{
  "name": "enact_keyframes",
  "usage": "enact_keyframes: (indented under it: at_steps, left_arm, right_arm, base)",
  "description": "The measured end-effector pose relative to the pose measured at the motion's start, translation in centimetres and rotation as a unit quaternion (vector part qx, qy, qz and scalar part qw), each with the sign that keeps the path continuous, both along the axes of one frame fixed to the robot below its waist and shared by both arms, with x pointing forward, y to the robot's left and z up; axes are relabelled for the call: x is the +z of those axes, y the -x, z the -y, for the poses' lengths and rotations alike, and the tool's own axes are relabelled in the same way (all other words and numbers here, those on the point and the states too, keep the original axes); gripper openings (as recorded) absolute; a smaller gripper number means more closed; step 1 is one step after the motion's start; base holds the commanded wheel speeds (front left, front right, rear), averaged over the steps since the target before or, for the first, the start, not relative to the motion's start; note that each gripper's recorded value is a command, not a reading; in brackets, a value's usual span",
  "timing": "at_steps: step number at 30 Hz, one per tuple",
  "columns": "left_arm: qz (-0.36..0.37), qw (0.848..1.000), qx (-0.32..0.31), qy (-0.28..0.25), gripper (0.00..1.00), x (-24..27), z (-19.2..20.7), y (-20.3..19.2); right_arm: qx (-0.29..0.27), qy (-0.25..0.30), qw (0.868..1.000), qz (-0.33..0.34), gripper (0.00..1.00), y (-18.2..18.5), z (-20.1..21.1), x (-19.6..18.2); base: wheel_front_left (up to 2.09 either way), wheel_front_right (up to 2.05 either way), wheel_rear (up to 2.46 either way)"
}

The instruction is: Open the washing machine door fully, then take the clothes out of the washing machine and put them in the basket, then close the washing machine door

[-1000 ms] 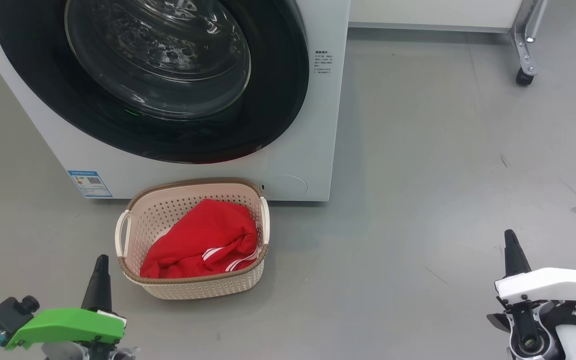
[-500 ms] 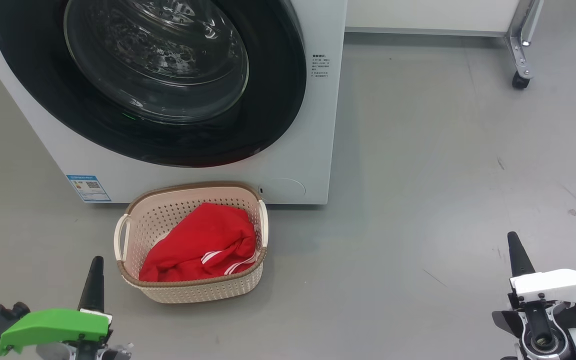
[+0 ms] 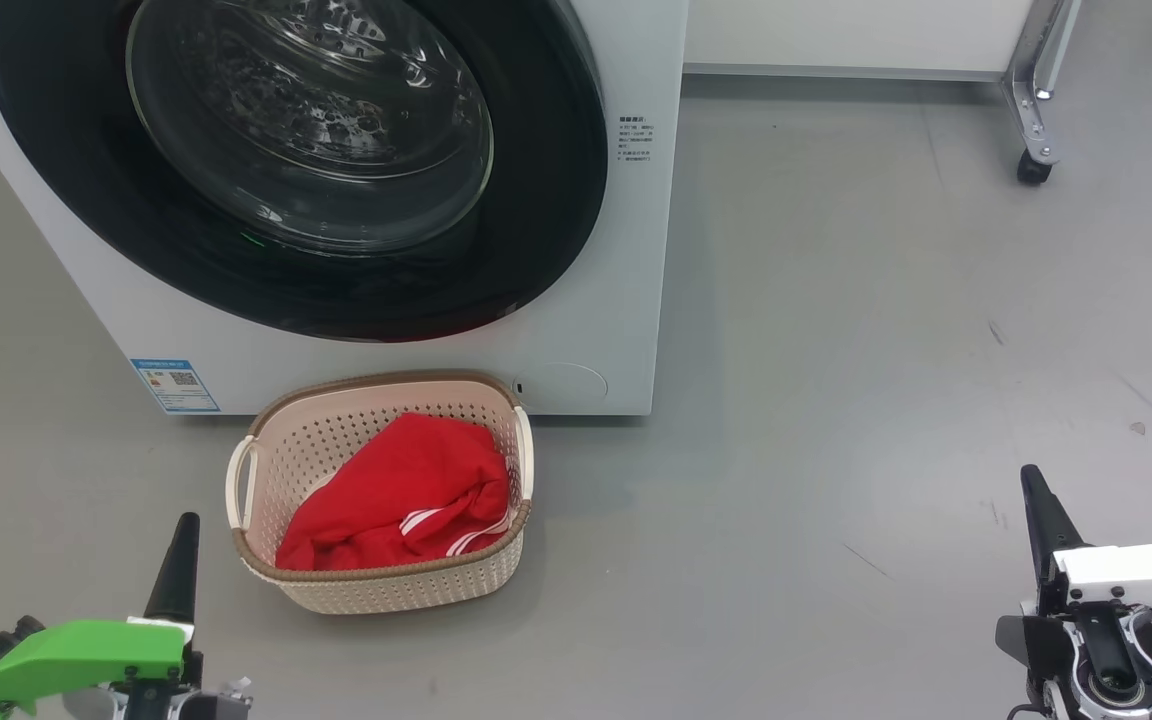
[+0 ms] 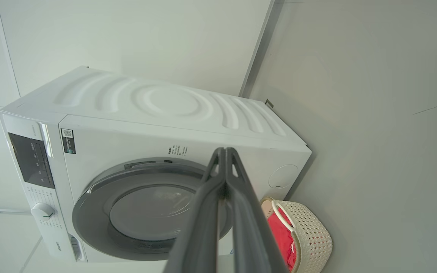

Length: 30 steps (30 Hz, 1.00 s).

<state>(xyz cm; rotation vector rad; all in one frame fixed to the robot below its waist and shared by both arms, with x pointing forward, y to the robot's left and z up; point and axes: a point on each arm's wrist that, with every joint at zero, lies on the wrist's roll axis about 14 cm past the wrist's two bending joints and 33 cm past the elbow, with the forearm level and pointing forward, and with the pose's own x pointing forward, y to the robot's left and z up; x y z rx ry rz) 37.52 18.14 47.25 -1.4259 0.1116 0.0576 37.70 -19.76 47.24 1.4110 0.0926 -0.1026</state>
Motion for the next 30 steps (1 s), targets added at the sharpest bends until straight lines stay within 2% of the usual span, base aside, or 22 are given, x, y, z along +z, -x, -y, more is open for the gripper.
enact_keyframes:
  at_steps: [12, 30]
  left_arm:
    - [0.008, 0.997, 0.006, 0.071, 0.0, 0.56, -0.26, -0.06]
    - [0.009, 0.997, 0.008, 0.072, 0.0, 0.59, -0.4, -0.07]
  right_arm:
    - [-0.013, -0.079, 0.997, 0.019, 0.0, 0.19, 0.77, 0.66]
    - [-0.015, -0.082, 0.996, 0.021, 0.0, 0.19, 0.85, 0.69]
  base:
    - [0.0, 0.0, 0.0]
    - [0.0, 0.0, 0.0]
